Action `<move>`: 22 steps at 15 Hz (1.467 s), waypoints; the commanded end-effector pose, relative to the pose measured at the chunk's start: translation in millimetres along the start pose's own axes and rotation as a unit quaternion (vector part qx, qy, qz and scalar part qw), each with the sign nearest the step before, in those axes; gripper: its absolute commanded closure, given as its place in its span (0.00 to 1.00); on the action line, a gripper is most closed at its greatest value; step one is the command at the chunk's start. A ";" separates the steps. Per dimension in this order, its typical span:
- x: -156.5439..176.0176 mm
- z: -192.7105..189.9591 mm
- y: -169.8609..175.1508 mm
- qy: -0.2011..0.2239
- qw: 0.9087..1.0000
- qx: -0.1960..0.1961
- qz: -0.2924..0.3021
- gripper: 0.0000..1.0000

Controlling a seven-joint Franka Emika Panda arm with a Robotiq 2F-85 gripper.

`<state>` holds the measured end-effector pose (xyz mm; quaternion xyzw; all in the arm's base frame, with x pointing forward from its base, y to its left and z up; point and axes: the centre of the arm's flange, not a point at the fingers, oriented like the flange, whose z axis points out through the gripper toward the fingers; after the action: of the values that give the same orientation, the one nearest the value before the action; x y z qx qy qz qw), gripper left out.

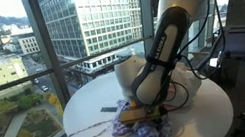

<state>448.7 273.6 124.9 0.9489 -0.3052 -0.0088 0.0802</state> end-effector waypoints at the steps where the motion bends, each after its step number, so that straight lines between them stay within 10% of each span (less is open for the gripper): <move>1: -4.8 4.0 -4.7 0.021 1.000 0.008 0.001 0.26; 10: 28.6 -66.3 12.6 -0.052 0.997 0.015 0.059 0.93; 16: 81.5 -173.0 60.7 -0.084 0.981 0.103 0.144 0.93; 22: 126.0 -286.9 130.9 -0.101 0.940 0.223 0.239 0.93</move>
<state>512.5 169.3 372.2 0.8561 -0.5029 -0.0257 -0.1161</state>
